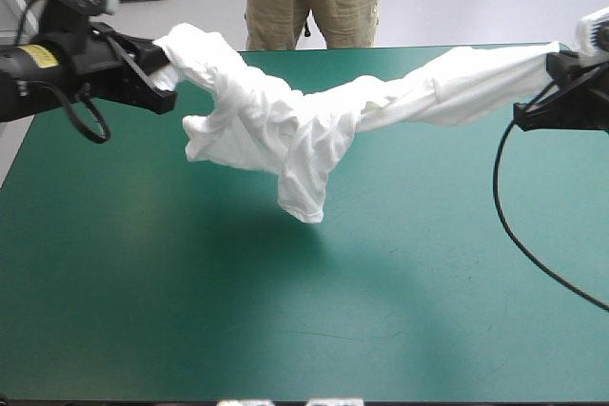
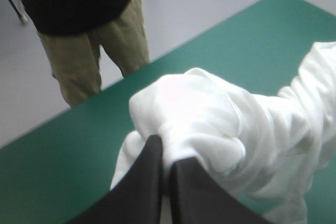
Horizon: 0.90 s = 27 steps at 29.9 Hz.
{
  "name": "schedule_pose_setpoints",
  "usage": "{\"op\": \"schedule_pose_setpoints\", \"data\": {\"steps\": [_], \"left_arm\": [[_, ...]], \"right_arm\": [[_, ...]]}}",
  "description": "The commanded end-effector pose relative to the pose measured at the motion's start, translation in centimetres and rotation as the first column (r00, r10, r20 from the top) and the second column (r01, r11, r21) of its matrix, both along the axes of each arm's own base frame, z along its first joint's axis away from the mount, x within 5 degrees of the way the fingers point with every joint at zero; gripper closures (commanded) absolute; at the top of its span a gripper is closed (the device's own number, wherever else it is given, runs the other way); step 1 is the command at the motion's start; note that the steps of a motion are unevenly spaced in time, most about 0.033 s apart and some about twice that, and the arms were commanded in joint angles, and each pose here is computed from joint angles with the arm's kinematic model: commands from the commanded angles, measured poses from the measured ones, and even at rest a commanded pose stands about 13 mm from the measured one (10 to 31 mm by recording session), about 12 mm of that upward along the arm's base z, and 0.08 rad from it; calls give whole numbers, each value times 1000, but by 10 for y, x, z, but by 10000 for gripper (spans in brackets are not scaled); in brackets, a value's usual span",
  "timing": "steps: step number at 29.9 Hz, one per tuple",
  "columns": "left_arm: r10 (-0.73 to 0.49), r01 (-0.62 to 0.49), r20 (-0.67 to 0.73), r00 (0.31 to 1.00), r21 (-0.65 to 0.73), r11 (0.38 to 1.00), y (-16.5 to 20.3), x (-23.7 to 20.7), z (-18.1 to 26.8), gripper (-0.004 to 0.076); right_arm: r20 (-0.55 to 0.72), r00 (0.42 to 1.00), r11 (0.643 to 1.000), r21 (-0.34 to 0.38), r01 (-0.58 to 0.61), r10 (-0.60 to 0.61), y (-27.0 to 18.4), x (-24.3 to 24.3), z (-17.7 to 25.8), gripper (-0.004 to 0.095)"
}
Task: Fold the cloth
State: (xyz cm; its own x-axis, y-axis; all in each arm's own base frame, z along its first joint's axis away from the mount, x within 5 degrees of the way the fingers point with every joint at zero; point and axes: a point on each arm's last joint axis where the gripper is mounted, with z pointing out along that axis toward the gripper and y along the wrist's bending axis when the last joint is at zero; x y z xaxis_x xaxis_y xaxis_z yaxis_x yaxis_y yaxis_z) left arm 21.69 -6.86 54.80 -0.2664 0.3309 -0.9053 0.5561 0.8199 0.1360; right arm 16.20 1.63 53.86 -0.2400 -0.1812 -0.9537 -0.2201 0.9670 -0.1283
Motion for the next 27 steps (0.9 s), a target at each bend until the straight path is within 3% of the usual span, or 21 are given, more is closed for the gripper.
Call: {"op": "schedule_pose_setpoints", "data": {"steps": [1, 6, 18, 22, 27], "left_arm": [[48, -28, 242, 969, -85, 996, 12, -55, 57, 733], [93, -70, 321, 942, -80, 994, 25, -100, 83, 733], [157, -70, 451, 878, -205, 976, 46, -210, 97, 733], [157, -99, 355, 922, -176, 979, 46, -202, 78, 733], [150, -136, 122, 981, -116, 984, 37, -151, 31, 733]], "right_arm": [[220, 976, 1000, -20, -2, 6, 0, -48, 38, 921], [298, 954, 999, -38, -32, 42, 3, -103, 57, 921], [266, 962, 997, 27, -73, 64, 6, -180, 57, 919], [229, 971, 997, 40, -72, 61, 6, -174, 49, 919], [76, 994, 994, 65, -82, 77, 8, -138, 21, 919]]}}
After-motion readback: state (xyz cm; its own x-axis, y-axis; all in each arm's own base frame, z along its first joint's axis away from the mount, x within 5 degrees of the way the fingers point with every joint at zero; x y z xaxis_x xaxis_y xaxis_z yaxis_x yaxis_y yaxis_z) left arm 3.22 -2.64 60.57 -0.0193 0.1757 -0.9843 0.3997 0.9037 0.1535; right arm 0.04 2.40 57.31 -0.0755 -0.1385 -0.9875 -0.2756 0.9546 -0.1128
